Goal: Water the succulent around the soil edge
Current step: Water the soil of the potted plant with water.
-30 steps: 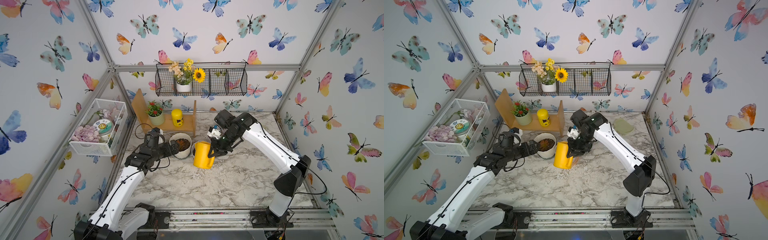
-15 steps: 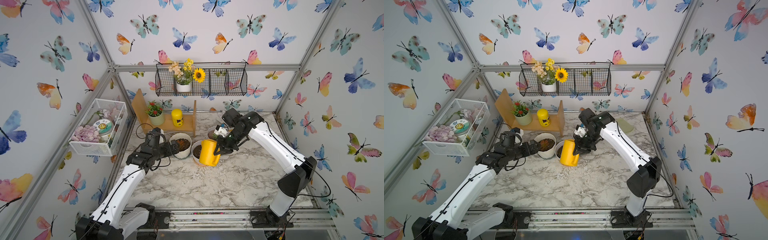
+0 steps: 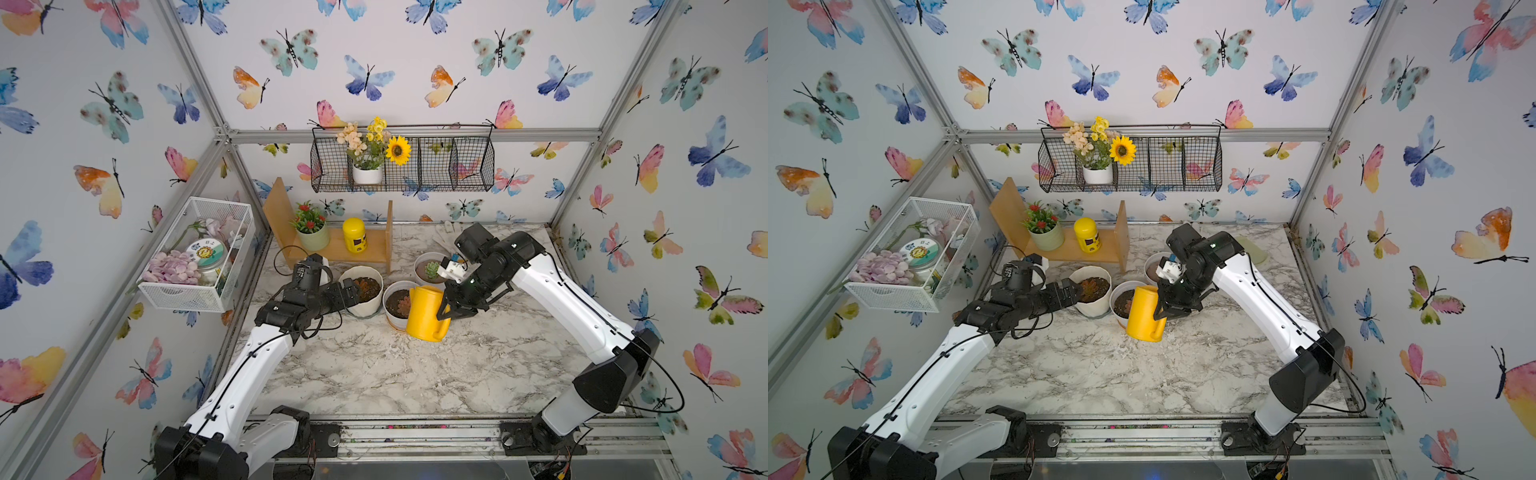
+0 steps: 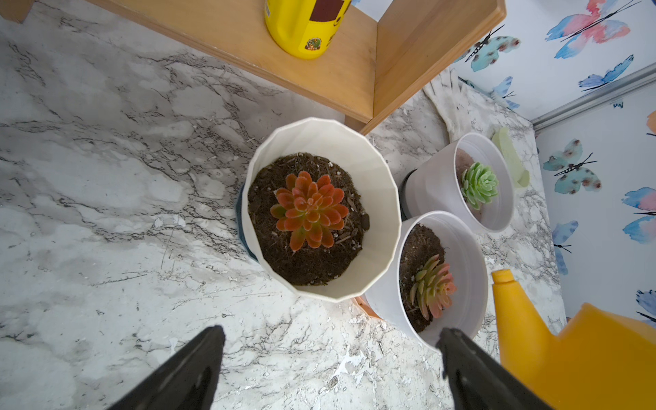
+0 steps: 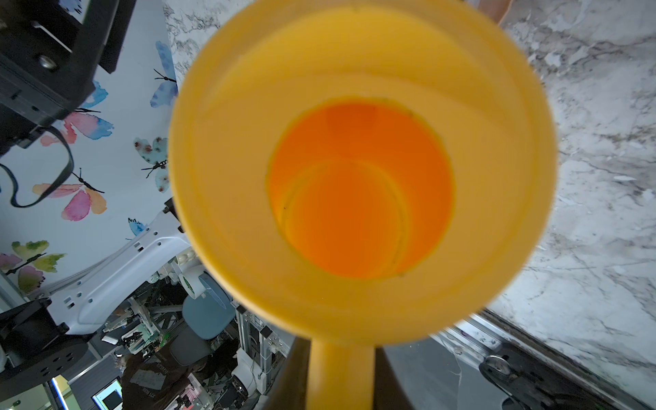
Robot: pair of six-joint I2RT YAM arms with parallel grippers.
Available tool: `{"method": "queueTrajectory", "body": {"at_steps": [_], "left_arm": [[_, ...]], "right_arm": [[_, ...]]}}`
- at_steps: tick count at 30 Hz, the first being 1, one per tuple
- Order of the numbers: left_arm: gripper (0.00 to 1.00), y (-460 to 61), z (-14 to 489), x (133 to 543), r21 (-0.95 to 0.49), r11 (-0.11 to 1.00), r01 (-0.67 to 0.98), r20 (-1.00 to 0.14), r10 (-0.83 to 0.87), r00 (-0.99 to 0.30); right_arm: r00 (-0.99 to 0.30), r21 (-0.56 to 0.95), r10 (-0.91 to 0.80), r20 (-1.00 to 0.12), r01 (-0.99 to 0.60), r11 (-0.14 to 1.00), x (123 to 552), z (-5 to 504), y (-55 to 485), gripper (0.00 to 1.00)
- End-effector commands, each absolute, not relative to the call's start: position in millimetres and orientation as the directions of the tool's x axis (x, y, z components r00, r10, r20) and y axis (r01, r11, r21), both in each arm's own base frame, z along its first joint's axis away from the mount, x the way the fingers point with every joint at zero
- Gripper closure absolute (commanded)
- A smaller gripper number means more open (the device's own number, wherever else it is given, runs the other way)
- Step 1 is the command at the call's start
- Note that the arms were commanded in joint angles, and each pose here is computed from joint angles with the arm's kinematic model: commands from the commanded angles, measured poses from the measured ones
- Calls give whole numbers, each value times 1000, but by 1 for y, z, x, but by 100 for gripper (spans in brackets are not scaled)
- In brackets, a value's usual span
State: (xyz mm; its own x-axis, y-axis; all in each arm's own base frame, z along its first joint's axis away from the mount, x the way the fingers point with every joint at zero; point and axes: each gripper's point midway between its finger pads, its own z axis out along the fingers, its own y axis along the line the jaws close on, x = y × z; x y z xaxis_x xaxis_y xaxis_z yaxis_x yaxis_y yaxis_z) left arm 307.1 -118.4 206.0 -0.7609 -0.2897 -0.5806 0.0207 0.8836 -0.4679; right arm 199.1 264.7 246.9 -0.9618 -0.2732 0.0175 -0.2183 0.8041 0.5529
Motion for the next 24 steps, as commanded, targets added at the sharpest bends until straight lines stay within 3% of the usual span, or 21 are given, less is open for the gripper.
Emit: {"method": "queueTrajectory", "body": {"at_steps": [1,24], "left_arm": [[1,-120,220,311,-478,877,42,-596,-289,-749],[2,-118,214,301,-487,873,29,-587,-303,-750]], "right_arm": [[-960,570,-281,-1,-231,789,191,255,259,99],[-956,633,-285,67,-180,753,159,257,251,99]]}}
